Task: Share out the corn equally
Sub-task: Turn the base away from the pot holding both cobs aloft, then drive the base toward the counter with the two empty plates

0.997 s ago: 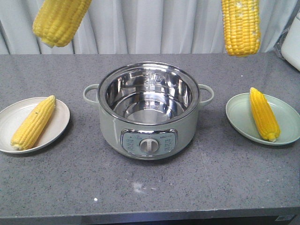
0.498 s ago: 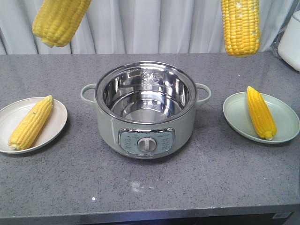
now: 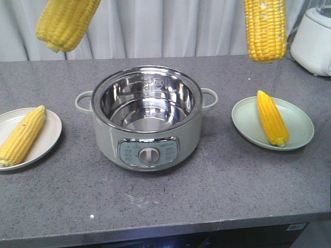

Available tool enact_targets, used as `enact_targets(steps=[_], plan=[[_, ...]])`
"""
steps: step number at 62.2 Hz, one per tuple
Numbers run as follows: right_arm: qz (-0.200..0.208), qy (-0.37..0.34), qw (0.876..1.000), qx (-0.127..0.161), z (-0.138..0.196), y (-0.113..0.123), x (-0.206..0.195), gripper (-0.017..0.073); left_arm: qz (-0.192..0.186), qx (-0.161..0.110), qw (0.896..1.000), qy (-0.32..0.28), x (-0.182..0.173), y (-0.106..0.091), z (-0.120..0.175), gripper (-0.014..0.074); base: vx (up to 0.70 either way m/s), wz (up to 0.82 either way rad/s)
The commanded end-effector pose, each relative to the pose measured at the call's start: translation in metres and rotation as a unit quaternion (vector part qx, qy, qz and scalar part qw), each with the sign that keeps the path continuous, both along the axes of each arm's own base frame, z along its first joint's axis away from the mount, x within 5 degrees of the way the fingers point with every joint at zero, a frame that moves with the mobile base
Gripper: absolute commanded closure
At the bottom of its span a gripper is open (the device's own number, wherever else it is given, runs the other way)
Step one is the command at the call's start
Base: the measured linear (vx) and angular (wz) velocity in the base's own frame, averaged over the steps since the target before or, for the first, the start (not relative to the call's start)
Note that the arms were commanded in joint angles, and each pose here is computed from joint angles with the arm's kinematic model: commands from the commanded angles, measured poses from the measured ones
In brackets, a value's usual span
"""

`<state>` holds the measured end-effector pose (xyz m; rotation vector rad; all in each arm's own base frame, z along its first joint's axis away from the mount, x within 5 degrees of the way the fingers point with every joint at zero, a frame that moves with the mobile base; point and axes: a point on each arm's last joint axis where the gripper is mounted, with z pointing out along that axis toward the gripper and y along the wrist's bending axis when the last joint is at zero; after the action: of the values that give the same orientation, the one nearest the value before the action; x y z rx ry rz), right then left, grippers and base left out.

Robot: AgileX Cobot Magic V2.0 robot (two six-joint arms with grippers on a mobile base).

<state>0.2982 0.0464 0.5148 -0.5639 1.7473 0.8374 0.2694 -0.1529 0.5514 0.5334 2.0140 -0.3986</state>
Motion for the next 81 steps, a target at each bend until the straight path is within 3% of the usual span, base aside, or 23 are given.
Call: enact_targets(steps=[1,81], plan=[[-0.004,-0.045,0.999,0.029,0.0239,0.0008,-0.0169,0.0566,-0.002,-0.026,0.999,-0.041,-0.0165,0.0075,0.0195,0.0600,-0.03,-0.11],[-0.004,-0.045,0.999,0.029,0.0239,0.0009,-0.0169,0.0566,-0.003,-0.026,0.999,-0.041,-0.0166,0.0075,0.0195,0.0600,0.00,-0.24]])
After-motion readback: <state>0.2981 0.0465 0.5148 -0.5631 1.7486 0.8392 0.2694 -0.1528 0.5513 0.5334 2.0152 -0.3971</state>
